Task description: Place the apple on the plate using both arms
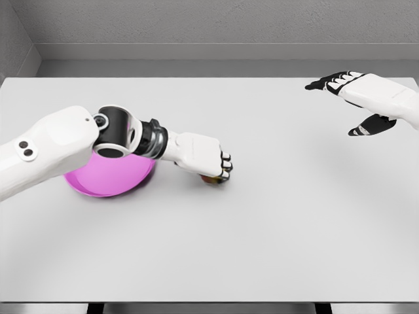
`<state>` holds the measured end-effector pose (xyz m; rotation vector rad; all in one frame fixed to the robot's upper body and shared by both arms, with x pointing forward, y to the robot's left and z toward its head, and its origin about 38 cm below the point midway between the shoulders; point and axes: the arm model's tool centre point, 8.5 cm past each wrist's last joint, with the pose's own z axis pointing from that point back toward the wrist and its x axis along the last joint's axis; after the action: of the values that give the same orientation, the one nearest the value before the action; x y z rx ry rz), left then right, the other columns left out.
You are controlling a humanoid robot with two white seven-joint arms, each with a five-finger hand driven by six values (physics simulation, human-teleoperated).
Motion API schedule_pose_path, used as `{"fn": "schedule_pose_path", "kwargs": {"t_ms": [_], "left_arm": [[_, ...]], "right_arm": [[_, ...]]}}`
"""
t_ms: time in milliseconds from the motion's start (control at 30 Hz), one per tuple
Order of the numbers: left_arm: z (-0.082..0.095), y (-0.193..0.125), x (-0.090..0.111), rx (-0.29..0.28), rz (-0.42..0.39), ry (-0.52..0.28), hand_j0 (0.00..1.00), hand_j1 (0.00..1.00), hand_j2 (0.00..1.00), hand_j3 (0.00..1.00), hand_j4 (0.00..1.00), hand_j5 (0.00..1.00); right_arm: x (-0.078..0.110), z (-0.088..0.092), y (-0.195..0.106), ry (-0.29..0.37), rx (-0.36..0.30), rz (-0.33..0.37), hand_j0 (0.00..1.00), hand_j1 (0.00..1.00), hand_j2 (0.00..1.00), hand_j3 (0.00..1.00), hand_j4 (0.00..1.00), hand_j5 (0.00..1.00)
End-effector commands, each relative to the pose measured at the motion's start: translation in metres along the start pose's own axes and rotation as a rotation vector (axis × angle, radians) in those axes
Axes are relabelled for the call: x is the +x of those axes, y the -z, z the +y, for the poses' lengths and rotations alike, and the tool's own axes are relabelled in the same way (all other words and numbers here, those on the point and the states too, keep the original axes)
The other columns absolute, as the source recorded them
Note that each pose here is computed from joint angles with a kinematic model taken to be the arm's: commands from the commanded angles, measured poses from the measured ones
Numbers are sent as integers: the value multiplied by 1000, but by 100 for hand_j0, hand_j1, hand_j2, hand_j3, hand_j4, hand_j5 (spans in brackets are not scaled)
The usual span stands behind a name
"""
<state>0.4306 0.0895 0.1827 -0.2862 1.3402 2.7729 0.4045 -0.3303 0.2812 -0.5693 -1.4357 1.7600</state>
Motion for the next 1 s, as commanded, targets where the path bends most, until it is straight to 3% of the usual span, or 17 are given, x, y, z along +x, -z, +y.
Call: {"fn": "schedule_pose_path", "kwargs": {"t_ms": [0,133,267,367,500,567,667,700,733,767,967], "left_arm": [[5,-7,-4,40,13,-12,20,20,20,20,20,20],[18,-18,-8,129,17,-49,20,20,20,20,20,20],[5,-79,-33,159,149,-101,20,20,20,20,20,20],[-16,-129,-45,136,257,-130,20,20,20,20,20,20],[-47,-179,-47,86,362,-173,20,20,20,20,20,20],[-66,-191,-42,70,390,-209,20,20,20,20,20,20],[-80,-187,-36,47,383,-234,23,23,23,23,23,23],[-80,-187,-36,44,383,-236,37,37,37,37,37,37],[-81,-187,-36,50,383,-245,81,81,81,81,81,81],[-80,-186,-36,54,381,-243,100,100,100,100,100,100],[-79,-188,-35,59,382,-245,100,100,100,100,100,100]], "right_arm": [[0,0,0,2,-1,0,100,100,100,100,100,100],[0,0,0,2,-1,0,100,100,100,100,100,100],[0,0,0,2,0,0,100,100,100,100,100,100],[0,0,0,2,0,0,100,100,100,100,100,100],[0,0,0,2,0,0,100,100,100,100,100,100],[0,0,0,2,-1,0,100,100,100,100,100,100],[0,0,0,2,0,0,100,100,100,100,100,100],[0,0,0,2,-1,0,100,100,100,100,100,100],[0,0,0,2,-1,0,100,100,100,100,100,100],[0,0,0,2,0,0,100,100,100,100,100,100],[0,0,0,2,0,0,100,100,100,100,100,100]]}}
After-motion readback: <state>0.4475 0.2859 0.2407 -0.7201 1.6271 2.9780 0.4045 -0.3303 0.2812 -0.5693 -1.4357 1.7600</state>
